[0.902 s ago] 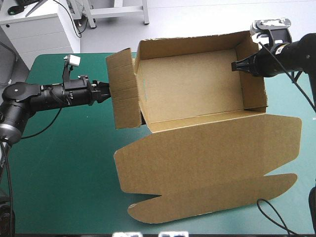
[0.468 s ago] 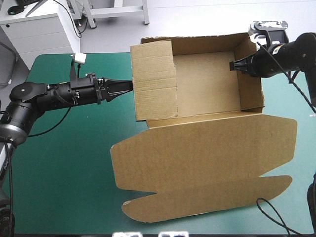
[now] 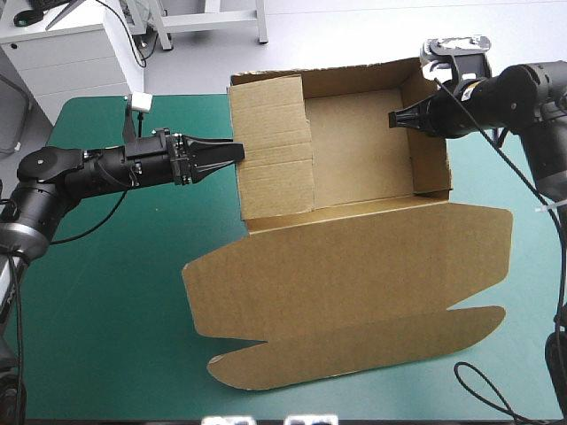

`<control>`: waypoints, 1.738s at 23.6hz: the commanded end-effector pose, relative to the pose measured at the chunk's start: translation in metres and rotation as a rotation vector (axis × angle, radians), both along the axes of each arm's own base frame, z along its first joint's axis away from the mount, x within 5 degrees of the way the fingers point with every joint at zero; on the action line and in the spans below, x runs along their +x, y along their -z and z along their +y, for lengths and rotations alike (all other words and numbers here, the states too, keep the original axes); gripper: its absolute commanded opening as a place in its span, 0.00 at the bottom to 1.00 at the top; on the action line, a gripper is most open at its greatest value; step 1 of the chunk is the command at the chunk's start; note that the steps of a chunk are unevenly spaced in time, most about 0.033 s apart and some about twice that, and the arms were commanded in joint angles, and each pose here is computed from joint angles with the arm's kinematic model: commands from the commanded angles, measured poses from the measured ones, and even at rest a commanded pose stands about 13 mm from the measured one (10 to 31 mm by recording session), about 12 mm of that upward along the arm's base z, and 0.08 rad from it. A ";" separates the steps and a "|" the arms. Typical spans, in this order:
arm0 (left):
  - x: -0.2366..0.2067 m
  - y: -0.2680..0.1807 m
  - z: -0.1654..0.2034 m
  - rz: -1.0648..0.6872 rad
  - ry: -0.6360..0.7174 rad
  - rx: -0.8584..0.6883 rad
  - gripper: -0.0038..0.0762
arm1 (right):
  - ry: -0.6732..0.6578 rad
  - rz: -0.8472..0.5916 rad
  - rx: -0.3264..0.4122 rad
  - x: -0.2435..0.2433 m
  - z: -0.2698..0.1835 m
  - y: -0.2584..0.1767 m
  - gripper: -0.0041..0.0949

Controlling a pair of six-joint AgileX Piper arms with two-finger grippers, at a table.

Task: Fold the box

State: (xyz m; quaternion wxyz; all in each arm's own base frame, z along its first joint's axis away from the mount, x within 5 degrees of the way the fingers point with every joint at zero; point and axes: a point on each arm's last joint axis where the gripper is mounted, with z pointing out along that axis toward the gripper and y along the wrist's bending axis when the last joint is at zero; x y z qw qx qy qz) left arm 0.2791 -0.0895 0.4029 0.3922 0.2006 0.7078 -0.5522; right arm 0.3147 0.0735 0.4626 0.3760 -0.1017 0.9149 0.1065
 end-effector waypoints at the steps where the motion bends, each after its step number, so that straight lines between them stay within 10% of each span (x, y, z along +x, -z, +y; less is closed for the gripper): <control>1: -0.020 -0.025 -0.008 -0.065 0.105 -0.080 0.63 | 0.019 -0.113 0.058 -0.008 0.001 -0.022 0.03; 25: -0.001 -0.071 -0.082 -0.078 -0.459 0.670 0.62 | 0.043 -0.110 0.150 -0.007 0.007 -0.024 0.03; 28: 0.000 -0.073 -0.083 -0.099 -0.472 0.644 0.45 | 0.037 -0.103 0.121 -0.008 0.006 -0.023 0.03; 31: 0.003 -0.071 -0.086 -0.134 -0.443 0.661 0.06 | 0.044 -0.081 0.074 -0.007 0.003 -0.019 0.03; 41: 0.053 0.015 -0.115 0.039 -0.297 0.930 0.04 | 0.014 0.232 -0.015 0.054 0.017 0.064 0.03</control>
